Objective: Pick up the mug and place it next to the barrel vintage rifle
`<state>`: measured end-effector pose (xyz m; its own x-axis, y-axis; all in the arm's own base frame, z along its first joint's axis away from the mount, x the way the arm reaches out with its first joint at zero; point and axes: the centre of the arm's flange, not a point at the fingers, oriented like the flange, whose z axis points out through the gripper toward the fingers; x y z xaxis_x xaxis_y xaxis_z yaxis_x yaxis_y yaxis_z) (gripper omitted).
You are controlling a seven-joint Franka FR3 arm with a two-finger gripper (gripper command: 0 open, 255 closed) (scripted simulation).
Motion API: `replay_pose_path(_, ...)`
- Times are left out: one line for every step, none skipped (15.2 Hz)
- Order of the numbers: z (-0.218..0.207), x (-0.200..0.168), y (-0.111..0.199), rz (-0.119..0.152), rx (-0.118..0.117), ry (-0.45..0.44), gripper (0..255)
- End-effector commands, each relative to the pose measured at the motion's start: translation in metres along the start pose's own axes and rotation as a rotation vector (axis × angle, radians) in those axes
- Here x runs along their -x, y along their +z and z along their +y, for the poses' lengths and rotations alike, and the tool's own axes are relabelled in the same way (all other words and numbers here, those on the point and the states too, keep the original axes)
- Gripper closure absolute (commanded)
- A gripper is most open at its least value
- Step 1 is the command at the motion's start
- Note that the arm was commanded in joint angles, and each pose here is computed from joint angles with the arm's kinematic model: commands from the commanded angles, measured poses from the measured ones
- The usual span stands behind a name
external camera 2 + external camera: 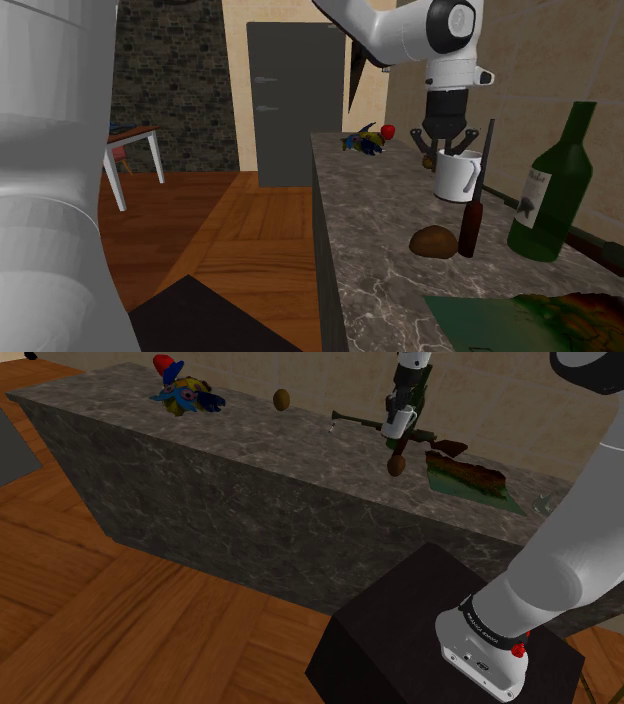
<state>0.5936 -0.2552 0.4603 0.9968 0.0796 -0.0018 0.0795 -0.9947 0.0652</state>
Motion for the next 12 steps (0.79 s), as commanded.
replay_pose_path(-0.001, 0.0, 0.011, 0.001, 0.001, 0.0, 255)
replay_pose_path(-0.001, 0.0, 0.016, 0.001, 0.001, 0.0, 255)
replay_pose_path(-0.002, 0.0, 0.022, 0.001, 0.001, 0.0, 255)
replay_pose_path(-0.002, 0.0, 0.027, 0.001, 0.001, 0.0, 255)
replay_pose_path(-0.002, 0.0, 0.032, 0.001, 0.001, 0.0, 255)
replay_pose_path(-0.003, 0.0, 0.037, 0.001, 0.001, 0.0, 255)
replay_pose_path(-0.003, 0.0, 0.043, 0.001, 0.001, 0.0, 255)
replay_pose_path(-0.004, 0.0, 0.048, 0.001, 0.001, 0.0, 255)
replay_pose_path(-0.004, 0.0, 0.053, 0.001, 0.001, 0.0, 255)
replay_pose_path(-0.004, 0.0, 0.058, 0.001, 0.001, 0.0, 255)
replay_pose_path(-0.005, 0.0, 0.064, 0.001, 0.001, 0.0, 255)
replay_pose_path(-0.005, 0.0, 0.069, 0.001, 0.001, 0.0, 255)
